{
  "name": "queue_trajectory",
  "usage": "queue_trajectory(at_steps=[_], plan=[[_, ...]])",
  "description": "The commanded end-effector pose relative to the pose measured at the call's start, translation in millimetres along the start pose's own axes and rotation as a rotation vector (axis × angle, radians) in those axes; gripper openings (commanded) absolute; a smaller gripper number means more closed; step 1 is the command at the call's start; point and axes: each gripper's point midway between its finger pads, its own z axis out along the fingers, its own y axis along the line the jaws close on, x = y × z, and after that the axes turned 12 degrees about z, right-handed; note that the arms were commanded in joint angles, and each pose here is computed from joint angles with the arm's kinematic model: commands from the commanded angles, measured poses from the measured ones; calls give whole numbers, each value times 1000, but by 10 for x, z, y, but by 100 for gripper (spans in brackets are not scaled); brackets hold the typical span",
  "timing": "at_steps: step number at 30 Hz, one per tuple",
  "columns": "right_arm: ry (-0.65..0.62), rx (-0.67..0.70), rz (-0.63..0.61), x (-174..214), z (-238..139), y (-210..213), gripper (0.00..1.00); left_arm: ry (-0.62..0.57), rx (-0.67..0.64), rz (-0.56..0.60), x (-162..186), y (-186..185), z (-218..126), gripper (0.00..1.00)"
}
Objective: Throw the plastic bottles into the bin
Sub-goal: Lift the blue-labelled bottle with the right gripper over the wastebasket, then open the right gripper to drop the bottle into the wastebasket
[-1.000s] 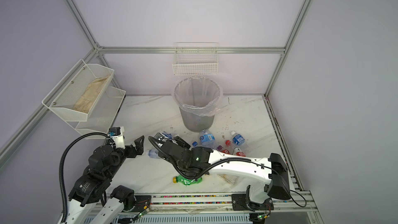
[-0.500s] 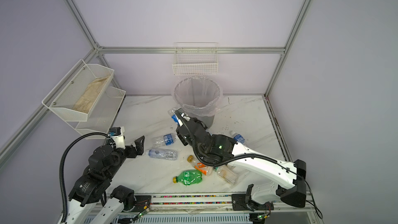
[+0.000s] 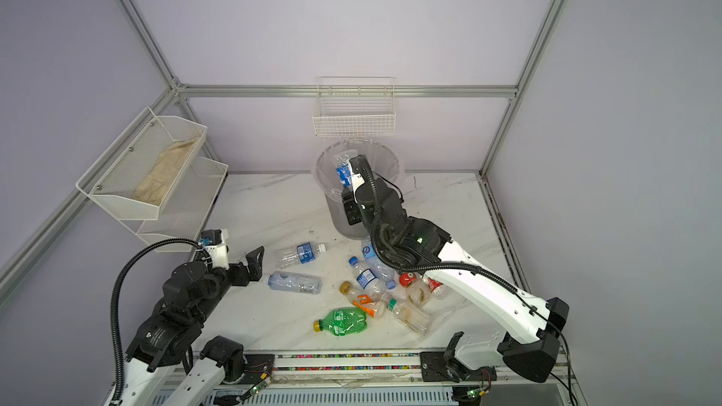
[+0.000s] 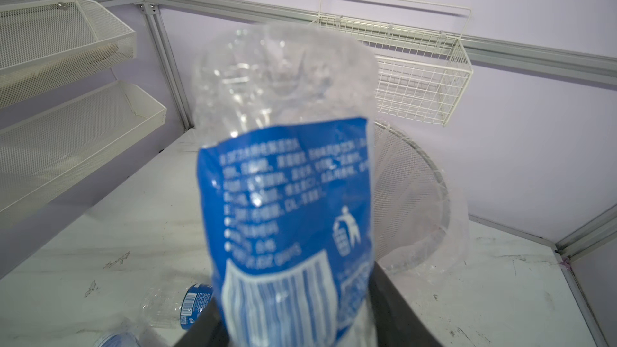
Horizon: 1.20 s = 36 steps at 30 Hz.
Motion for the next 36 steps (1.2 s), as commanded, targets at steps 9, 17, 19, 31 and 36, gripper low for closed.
queue_trajectory(at_steps=[9,17,19,31,36], plan=[[-44,-10,29,-429,515,-96,23,8,27,3,66,-61,76,100],[66,23,101,-302,1264,-404,50,14,41,5,75,-89,87,100],[92,33,100,-260,1339,-419,93,14,45,4,75,-95,87,100],[-19,-3,131,-605,701,-505,97,5,132,22,44,-254,114,100],[-44,-75,188,-659,473,-449,97,-45,373,59,-80,-673,97,100]])
